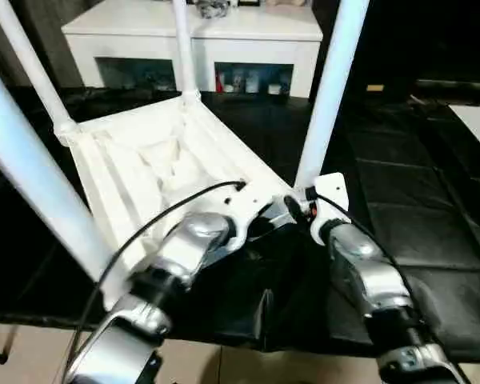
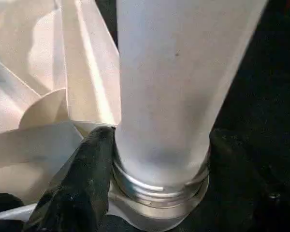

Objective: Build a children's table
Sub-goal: Rotate leg to tighten

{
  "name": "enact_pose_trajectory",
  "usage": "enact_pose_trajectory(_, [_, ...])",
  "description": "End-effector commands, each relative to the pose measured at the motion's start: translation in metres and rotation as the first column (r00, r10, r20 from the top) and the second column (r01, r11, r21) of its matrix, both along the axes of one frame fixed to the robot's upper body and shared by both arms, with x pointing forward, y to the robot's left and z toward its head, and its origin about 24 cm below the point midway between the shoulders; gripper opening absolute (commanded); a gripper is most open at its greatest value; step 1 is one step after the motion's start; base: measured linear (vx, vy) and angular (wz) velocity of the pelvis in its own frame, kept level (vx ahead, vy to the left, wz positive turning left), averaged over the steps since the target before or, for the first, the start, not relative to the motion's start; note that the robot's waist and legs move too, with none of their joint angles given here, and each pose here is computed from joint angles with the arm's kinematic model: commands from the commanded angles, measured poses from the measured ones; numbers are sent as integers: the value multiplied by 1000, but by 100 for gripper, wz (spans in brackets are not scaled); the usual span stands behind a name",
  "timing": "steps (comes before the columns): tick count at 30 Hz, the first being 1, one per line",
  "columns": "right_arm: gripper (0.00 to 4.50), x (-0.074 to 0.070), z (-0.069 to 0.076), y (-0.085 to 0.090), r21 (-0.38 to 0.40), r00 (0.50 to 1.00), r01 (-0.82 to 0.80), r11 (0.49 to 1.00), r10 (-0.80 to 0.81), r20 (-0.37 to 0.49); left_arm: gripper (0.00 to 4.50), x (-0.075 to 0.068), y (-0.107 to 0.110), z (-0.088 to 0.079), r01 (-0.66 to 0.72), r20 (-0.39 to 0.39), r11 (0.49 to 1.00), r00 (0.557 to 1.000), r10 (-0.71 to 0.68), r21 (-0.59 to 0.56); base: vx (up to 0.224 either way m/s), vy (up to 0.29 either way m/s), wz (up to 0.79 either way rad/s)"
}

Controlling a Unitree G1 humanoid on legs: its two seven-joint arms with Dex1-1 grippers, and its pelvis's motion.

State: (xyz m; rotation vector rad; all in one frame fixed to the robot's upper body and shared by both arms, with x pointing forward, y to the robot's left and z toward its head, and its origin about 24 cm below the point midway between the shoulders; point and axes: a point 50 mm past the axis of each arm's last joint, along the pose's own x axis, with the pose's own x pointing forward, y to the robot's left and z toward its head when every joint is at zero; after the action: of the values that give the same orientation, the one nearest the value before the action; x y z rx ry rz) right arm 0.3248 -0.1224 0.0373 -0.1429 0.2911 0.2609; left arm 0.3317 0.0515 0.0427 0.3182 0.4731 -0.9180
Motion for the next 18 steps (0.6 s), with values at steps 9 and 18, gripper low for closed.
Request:
enact_pose_trajectory(9, [377,-22,7,-10,-23,960,-280,960,279,-11,0,-5,38,-11,43,-55,989,998,-36,144,0,0,0])
enact_pose_trajectory(18, [391,-41,29,-40,32,800,-599,800,600,-5,0,-38,61,-4,395,-140,914,914,-381,93,0,0,0])
